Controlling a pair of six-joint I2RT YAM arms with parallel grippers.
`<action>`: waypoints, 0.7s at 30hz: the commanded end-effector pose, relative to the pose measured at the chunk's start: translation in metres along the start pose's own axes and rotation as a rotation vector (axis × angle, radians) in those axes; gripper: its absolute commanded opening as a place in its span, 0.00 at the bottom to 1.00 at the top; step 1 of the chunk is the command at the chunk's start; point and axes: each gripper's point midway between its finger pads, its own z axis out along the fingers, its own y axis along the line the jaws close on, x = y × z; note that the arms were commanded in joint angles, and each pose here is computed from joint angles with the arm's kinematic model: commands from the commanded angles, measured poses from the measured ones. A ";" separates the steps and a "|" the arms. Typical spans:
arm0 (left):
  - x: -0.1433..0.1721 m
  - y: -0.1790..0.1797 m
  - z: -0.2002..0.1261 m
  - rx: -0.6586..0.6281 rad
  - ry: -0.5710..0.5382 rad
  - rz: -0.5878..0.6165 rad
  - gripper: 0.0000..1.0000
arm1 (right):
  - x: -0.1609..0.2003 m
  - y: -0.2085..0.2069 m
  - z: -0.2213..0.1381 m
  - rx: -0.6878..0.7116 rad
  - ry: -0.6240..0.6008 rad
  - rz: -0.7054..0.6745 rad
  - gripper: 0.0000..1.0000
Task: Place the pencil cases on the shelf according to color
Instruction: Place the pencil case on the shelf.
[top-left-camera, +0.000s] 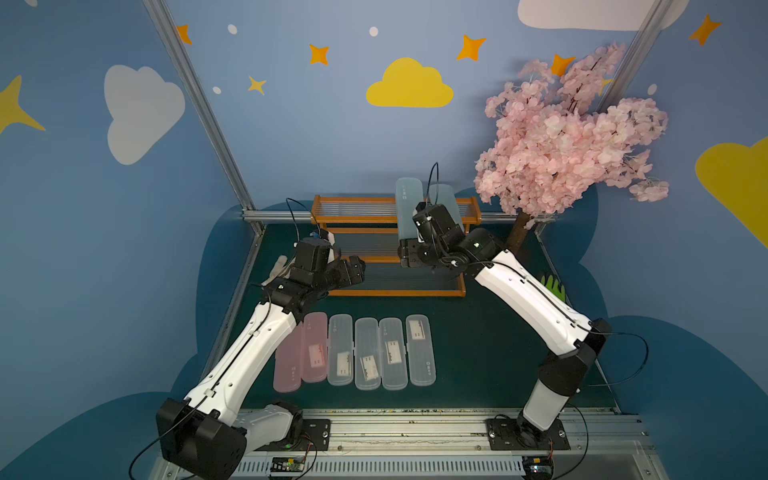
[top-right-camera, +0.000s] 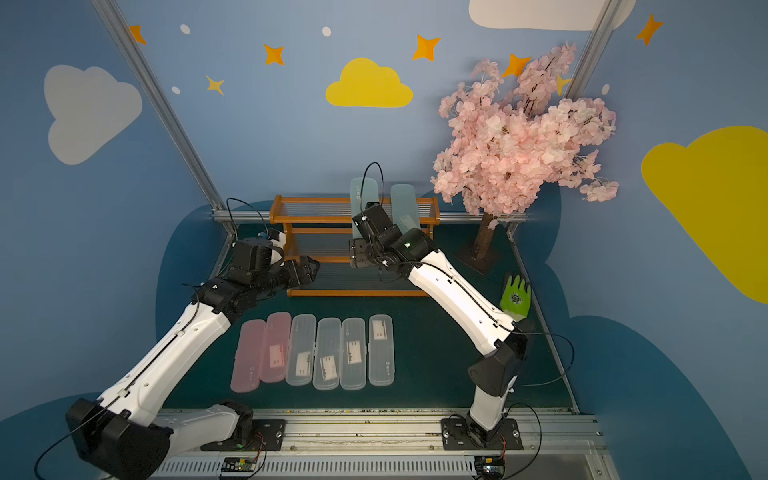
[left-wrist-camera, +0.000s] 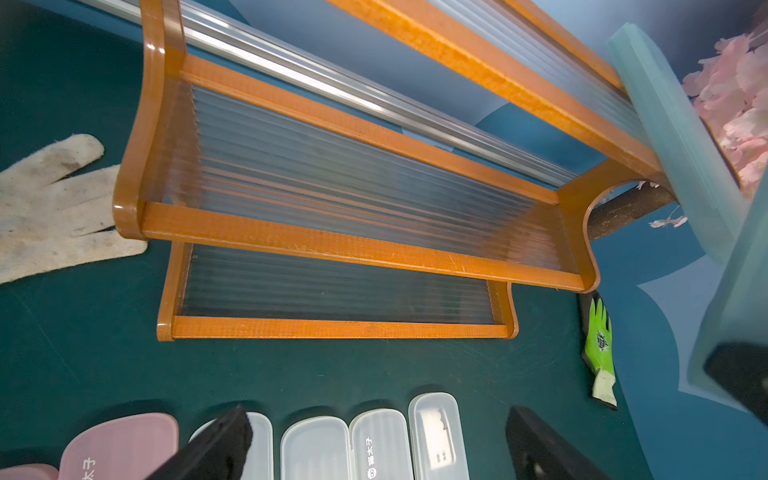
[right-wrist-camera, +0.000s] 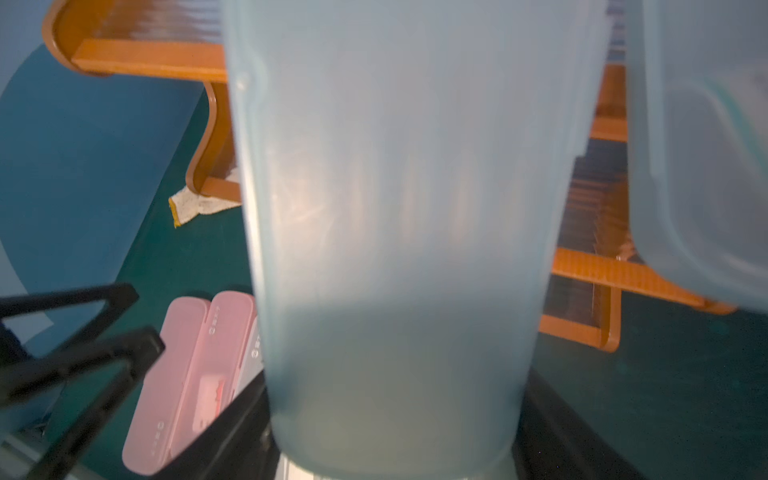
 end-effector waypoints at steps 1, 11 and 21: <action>-0.003 -0.006 0.002 0.046 -0.006 -0.007 1.00 | -0.016 -0.011 0.011 0.020 0.010 0.007 0.73; 0.003 -0.010 0.013 0.088 0.021 -0.032 1.00 | -0.046 -0.018 0.042 0.006 0.014 0.090 0.77; 0.006 -0.011 0.014 0.102 0.033 -0.041 1.00 | -0.046 -0.023 0.050 0.012 0.022 0.123 0.87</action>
